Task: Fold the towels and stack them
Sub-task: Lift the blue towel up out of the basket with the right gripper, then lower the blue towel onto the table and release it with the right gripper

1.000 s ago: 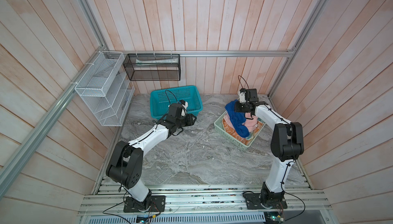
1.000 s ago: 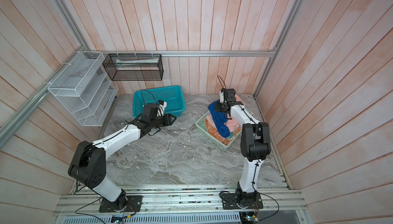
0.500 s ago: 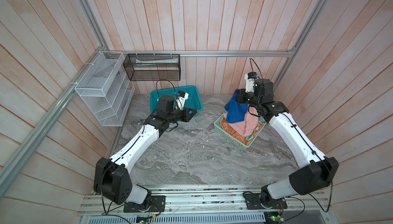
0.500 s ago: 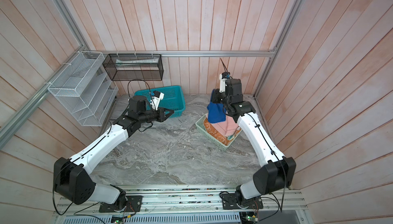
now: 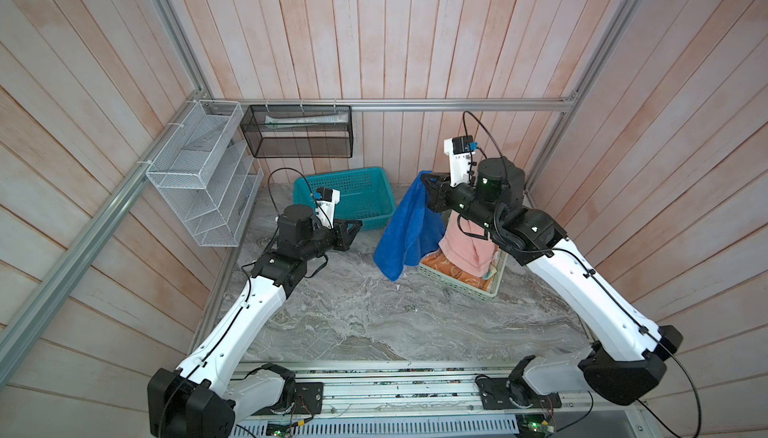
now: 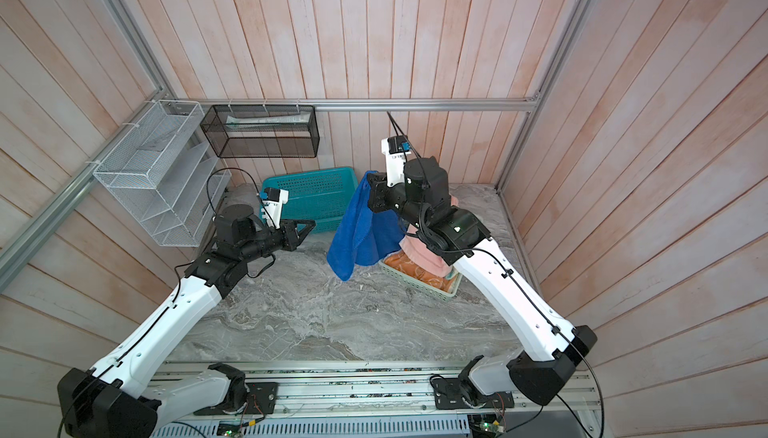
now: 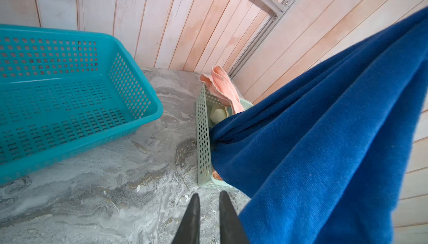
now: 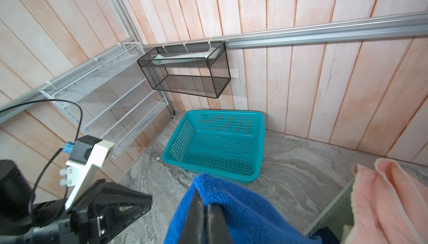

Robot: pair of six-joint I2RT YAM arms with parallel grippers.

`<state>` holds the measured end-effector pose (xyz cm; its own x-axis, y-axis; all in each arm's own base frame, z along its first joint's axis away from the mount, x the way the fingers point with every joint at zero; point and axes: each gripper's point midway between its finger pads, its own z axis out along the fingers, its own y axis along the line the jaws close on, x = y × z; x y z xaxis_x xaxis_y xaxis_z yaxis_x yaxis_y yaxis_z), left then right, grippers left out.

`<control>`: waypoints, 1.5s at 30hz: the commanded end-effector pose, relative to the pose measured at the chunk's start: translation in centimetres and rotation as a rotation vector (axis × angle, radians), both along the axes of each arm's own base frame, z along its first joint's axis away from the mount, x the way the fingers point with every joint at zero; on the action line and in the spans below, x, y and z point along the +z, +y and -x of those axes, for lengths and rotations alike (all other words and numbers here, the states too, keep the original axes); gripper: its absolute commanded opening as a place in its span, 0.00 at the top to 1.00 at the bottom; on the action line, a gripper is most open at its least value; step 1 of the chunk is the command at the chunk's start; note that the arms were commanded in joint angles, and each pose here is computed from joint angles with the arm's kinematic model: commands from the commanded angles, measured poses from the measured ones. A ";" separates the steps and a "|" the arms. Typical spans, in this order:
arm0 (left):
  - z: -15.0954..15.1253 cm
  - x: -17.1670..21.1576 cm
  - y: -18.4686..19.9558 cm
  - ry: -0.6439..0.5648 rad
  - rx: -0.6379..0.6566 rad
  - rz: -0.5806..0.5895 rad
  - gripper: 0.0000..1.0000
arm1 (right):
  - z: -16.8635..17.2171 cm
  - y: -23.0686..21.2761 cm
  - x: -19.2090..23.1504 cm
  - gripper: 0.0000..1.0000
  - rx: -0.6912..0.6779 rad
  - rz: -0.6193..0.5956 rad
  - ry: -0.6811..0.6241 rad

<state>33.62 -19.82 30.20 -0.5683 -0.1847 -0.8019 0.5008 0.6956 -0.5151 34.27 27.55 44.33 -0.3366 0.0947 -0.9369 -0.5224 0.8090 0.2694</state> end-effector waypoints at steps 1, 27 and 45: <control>-0.2 -0.1 -0.3 0.019 -0.002 0.046 0.82 | -0.3 -1.2 2.5 1.00 -0.024 0.034 -0.070; 1.1 3.7 5.3 -0.062 0.280 0.020 0.85 | 7.7 9.7 11.3 1.00 0.357 0.012 -0.319; 7.6 -18.5 -0.6 0.476 0.084 -0.156 0.64 | 1.9 -3.0 -34.5 0.46 0.082 0.269 0.502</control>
